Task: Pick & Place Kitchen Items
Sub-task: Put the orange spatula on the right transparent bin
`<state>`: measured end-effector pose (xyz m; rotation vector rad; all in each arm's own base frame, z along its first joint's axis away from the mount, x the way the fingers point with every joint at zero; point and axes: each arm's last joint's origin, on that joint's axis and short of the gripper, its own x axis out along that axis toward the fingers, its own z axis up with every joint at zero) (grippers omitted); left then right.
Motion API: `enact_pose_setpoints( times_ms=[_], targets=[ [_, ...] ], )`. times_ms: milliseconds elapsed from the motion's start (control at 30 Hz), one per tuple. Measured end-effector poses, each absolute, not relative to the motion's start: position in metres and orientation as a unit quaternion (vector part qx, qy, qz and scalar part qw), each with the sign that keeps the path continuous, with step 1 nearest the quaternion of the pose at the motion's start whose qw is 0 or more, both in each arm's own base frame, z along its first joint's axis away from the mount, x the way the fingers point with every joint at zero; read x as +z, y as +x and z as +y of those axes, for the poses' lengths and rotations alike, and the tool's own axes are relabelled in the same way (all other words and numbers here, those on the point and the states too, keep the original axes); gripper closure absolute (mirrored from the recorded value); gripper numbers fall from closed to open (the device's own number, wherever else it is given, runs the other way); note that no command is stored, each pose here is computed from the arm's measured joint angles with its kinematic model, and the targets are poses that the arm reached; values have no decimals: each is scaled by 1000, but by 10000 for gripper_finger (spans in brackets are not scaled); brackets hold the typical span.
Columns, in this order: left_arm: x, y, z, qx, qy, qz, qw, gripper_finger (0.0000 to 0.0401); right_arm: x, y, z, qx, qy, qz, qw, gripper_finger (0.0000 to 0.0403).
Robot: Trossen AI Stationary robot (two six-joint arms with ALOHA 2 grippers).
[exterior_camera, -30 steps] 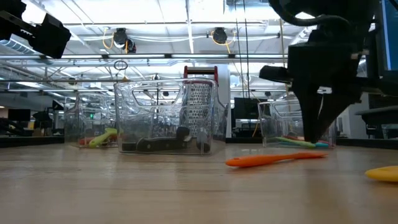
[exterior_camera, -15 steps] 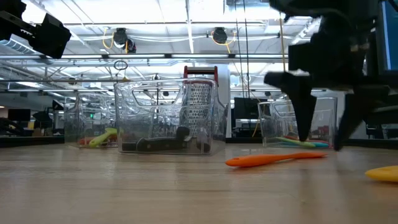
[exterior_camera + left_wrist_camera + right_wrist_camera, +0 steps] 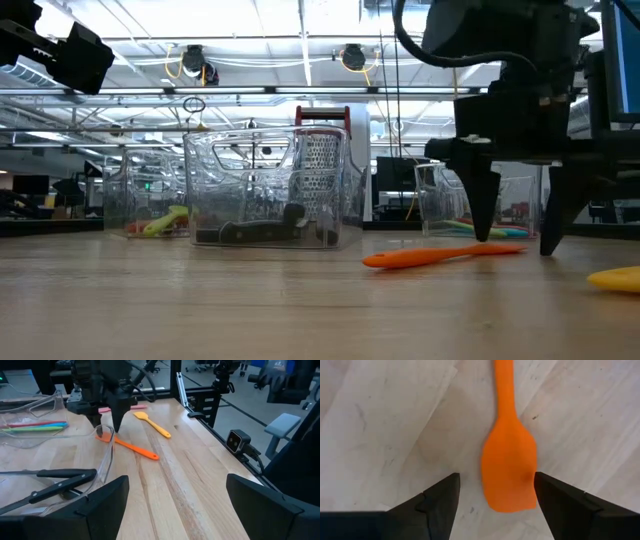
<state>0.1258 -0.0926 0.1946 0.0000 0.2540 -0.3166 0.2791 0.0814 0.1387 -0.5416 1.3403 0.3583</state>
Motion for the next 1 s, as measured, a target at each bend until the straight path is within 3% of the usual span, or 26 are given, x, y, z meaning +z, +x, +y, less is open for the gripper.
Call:
enact_pose_setpoints(
  times_ms=[367, 800, 1000],
  targets=[
    [194, 126, -93, -157, 3, 127, 979, 66, 105, 257, 62, 190, -185, 623, 736, 201],
    [194, 126, -93, -156, 1, 128, 979, 66, 103, 262, 62, 129, -138, 610, 770, 380],
    [194, 126, -93, -156, -1, 128, 979, 66, 116, 261, 67, 106, -126, 588, 792, 387]
  ],
)
